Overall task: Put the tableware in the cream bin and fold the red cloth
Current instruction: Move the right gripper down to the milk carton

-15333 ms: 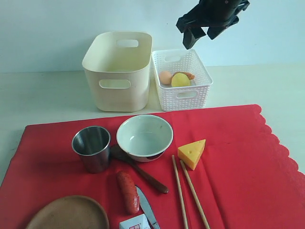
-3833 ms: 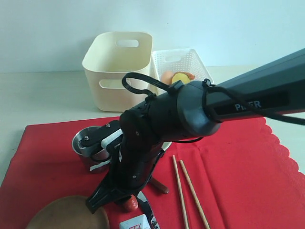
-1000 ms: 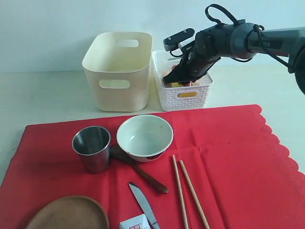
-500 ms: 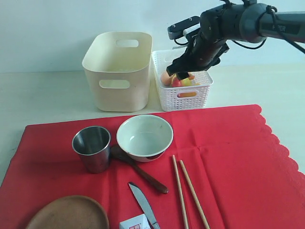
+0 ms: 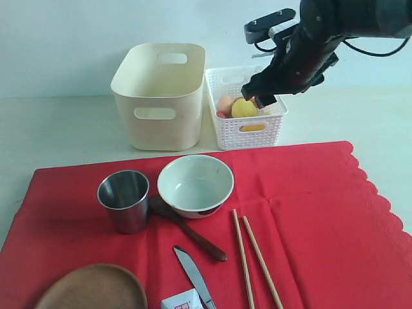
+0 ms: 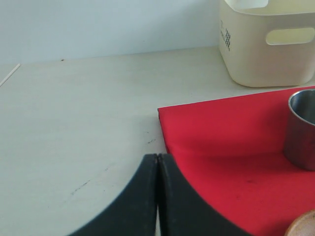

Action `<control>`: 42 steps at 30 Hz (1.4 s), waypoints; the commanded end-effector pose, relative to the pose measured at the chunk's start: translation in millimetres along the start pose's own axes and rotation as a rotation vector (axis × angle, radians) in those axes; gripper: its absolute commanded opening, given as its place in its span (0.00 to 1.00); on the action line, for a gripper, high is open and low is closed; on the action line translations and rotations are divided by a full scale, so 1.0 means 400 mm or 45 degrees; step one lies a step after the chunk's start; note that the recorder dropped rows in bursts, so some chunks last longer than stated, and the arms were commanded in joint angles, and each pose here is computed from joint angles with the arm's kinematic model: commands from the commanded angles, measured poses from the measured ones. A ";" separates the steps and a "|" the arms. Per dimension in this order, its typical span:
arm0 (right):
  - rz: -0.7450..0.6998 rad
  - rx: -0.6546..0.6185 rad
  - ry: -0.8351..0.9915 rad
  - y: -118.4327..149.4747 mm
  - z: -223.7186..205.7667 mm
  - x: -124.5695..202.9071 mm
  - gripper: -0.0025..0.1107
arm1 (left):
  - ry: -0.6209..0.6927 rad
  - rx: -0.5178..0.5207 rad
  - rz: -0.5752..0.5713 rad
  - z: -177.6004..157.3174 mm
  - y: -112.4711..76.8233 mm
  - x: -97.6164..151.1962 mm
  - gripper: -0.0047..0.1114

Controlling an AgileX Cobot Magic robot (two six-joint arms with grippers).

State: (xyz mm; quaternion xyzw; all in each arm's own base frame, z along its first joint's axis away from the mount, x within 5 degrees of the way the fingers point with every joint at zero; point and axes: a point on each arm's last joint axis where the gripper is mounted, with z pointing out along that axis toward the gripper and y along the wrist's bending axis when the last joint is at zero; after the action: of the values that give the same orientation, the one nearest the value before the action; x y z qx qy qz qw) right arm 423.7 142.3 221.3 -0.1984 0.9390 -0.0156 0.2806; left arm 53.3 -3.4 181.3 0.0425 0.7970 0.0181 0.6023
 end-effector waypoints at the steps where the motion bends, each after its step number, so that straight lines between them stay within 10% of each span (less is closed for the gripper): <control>1: 0.069 -0.027 -0.173 0.000 -0.099 0.051 0.64 | -0.013 -0.008 0.003 0.000 0.001 0.000 0.04; 8: 0.157 -0.201 -0.221 0.048 -0.189 0.148 0.64 | -0.013 -0.008 0.003 0.000 0.001 0.000 0.04; 24: -0.388 -0.672 0.281 0.405 -0.299 0.338 0.57 | -0.013 -0.008 0.003 0.000 0.001 0.000 0.04; 42: -0.658 -0.731 0.397 0.557 -0.334 0.431 0.74 | -0.013 -0.008 0.003 0.000 0.001 0.000 0.04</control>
State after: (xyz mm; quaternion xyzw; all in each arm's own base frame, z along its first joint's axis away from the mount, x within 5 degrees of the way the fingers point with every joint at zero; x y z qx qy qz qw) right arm 143.0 267.5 222.0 -0.5104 0.8412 0.1639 0.0710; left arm 53.3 -3.4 181.3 0.0425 0.7970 0.0181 0.6023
